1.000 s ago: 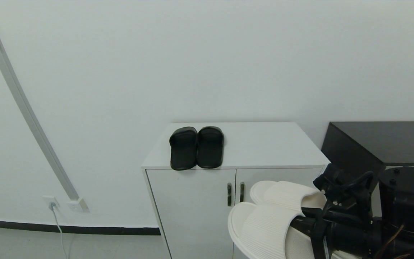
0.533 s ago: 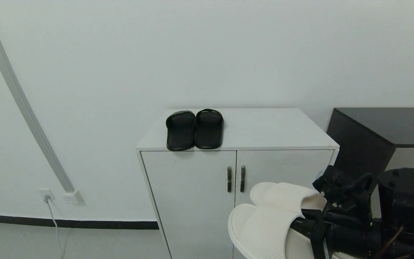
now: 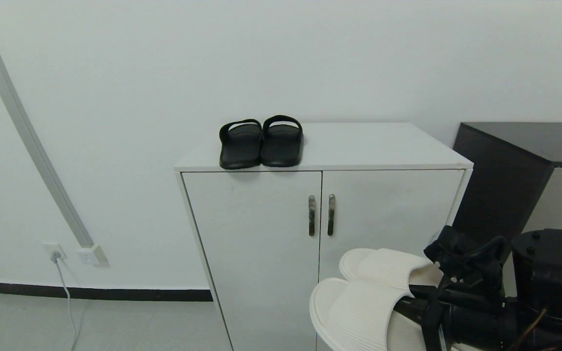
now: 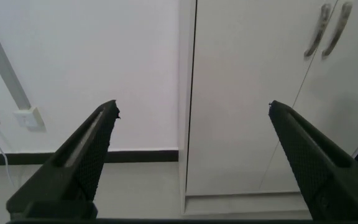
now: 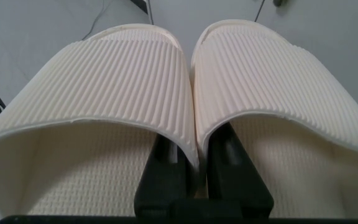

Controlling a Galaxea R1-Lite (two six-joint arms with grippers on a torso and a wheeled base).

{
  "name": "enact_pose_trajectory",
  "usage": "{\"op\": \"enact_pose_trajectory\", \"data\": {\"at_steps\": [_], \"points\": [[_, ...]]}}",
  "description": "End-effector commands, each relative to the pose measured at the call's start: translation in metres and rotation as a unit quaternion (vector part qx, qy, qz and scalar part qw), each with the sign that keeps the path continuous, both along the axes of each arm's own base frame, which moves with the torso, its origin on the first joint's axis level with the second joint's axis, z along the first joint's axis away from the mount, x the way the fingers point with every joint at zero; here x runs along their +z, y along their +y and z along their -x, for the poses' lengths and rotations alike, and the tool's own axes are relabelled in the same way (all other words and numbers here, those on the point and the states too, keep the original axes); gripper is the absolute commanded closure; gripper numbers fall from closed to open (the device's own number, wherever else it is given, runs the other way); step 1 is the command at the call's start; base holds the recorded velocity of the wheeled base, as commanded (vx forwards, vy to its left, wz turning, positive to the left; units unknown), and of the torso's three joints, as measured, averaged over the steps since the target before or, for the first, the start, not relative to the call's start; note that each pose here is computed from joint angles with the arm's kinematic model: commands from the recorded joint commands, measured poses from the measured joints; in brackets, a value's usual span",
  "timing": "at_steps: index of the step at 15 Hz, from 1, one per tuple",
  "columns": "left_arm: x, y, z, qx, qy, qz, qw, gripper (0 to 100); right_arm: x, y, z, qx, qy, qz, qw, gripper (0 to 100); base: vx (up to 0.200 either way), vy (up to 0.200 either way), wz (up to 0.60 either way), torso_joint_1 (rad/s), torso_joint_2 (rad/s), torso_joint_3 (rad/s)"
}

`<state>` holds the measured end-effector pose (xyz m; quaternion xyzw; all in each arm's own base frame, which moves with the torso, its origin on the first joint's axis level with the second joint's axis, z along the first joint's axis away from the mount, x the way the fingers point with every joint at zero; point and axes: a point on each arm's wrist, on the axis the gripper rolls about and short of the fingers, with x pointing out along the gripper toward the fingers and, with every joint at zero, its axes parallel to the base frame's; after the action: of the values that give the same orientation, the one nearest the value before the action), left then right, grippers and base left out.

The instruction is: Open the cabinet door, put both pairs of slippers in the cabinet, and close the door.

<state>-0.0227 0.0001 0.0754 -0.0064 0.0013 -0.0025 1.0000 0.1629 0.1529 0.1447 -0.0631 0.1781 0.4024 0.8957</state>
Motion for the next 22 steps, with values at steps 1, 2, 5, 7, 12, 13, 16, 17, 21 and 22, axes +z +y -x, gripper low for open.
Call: {"op": "enact_pose_trajectory", "data": {"at_steps": [1,2,5,7,12,13,16,17,21,22], "points": [[0.000,0.000,0.000,0.000,0.000,0.000,1.0000,0,-0.001,0.001,0.000,0.001,0.001,0.001,1.000,100,0.000,0.000,0.00,-0.144,0.48,0.320],[0.000,0.000,0.000,-0.001,0.000,0.000,1.0000,0,0.000,0.001,0.000,0.001,0.000,0.000,1.000,100,0.000,0.000,0.00,-0.149,0.47,0.325],[0.000,0.000,0.000,-0.001,0.000,0.000,1.0000,0,0.000,0.001,-0.001,0.000,-0.003,-0.003,1.000,100,0.000,0.000,0.00,-0.126,0.47,0.341],[0.000,0.000,0.000,-0.001,0.000,0.000,1.0000,0,0.002,0.001,-0.001,-0.001,-0.009,-0.007,1.000,100,0.000,0.000,0.00,-0.105,0.45,0.354],[0.000,0.000,0.000,-0.001,0.000,0.000,1.0000,0,-0.003,0.002,-0.001,0.000,-0.001,0.000,1.000,100,0.000,0.000,0.00,-0.036,0.30,0.252],[0.000,0.000,0.000,-0.001,0.000,0.000,1.0000,0,-0.003,0.002,-0.002,-0.001,-0.002,0.001,1.000,100,0.000,0.000,0.00,0.000,0.00,0.000],[0.001,0.000,0.000,-0.002,-0.003,-0.010,0.9999,0,-0.004,0.001,-0.001,0.001,-0.003,0.002,1.000,100,0.000,0.000,0.00,0.000,0.00,0.000],[0.009,0.000,0.002,-0.007,-0.014,-0.013,0.9998,0,-0.003,0.001,-0.001,-0.001,-0.007,-0.001,1.000,100,0.000,0.000,0.00,0.000,0.00,0.000],[0.062,-0.004,-0.017,-0.087,0.034,-0.010,0.9956,0,-0.005,0.001,0.000,0.007,-0.012,0.007,1.000,100,0.000,0.000,0.00,-0.022,0.08,0.093],[0.075,-0.005,-0.030,-0.121,0.041,-0.007,0.9918,0,-0.004,0.001,0.000,0.007,-0.012,0.006,1.000,100,0.000,0.000,0.00,0.000,0.00,0.000]]}}
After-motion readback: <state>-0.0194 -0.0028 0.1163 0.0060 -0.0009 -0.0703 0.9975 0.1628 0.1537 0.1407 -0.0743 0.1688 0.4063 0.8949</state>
